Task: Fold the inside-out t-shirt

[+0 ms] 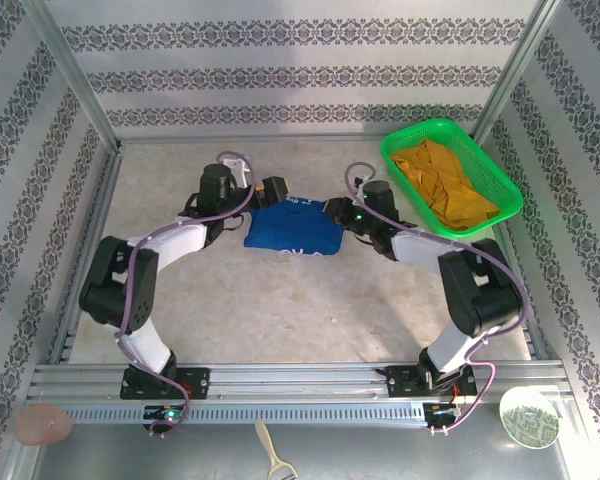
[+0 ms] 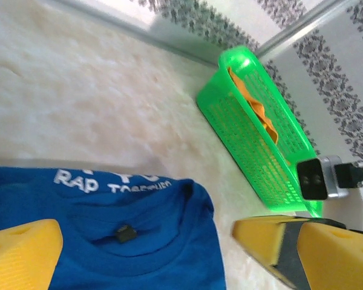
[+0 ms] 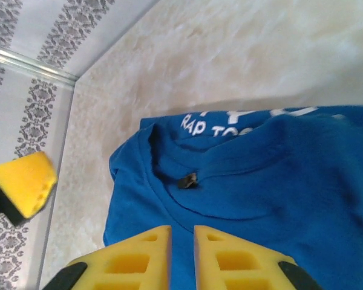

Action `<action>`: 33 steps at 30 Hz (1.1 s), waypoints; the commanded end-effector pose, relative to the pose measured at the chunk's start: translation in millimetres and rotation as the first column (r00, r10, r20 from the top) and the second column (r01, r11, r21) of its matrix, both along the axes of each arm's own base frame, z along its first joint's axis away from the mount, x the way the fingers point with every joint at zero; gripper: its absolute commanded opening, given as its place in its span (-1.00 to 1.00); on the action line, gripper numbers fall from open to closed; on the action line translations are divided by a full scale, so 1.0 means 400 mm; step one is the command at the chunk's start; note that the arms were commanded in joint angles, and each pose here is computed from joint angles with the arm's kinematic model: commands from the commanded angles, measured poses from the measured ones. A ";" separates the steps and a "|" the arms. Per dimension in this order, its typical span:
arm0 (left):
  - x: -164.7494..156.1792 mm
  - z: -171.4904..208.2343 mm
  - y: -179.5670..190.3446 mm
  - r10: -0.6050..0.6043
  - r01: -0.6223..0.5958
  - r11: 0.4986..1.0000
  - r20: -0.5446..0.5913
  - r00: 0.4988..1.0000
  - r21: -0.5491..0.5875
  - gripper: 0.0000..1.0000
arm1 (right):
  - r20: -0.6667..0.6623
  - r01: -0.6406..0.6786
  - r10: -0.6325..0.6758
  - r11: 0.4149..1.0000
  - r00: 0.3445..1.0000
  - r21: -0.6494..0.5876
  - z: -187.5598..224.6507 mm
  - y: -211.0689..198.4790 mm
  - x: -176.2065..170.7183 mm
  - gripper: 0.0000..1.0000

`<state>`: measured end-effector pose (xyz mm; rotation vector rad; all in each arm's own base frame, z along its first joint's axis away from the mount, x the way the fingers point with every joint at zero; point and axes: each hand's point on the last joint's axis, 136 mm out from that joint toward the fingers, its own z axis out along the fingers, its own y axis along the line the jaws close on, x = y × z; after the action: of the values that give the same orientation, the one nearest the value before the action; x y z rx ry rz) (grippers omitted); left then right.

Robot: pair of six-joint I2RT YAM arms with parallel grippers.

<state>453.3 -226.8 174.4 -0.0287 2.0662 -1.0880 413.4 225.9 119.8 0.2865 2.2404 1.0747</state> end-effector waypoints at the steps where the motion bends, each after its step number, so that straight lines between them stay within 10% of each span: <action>1: 0.018 -0.068 -0.044 -0.055 0.049 0.995 -0.071 0.996 -0.083 0.99 | -0.006 -0.005 0.005 1.000 1.000 0.029 -0.013 0.042 0.035 -0.69; 12: 0.123 -0.146 -0.024 0.007 -0.013 0.992 -0.055 0.998 -0.123 0.99 | -0.096 0.079 -0.080 0.997 0.992 -0.018 -0.177 -0.023 0.090 -0.75; 23: 0.078 0.032 0.018 0.006 -0.004 0.993 0.017 1.000 -0.119 0.99 | 0.019 -0.008 0.007 0.996 1.000 0.093 -0.007 -0.015 0.060 -0.71; 33: -0.004 -0.168 0.124 0.120 -0.027 0.959 -0.315 0.941 0.284 0.99 | 0.003 -0.014 0.014 0.997 1.000 0.080 -0.010 -0.010 0.015 -0.62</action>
<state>472.1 -200.2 149.3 -0.1602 2.2487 -0.9723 426.5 217.8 132.6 0.3092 2.1593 1.1725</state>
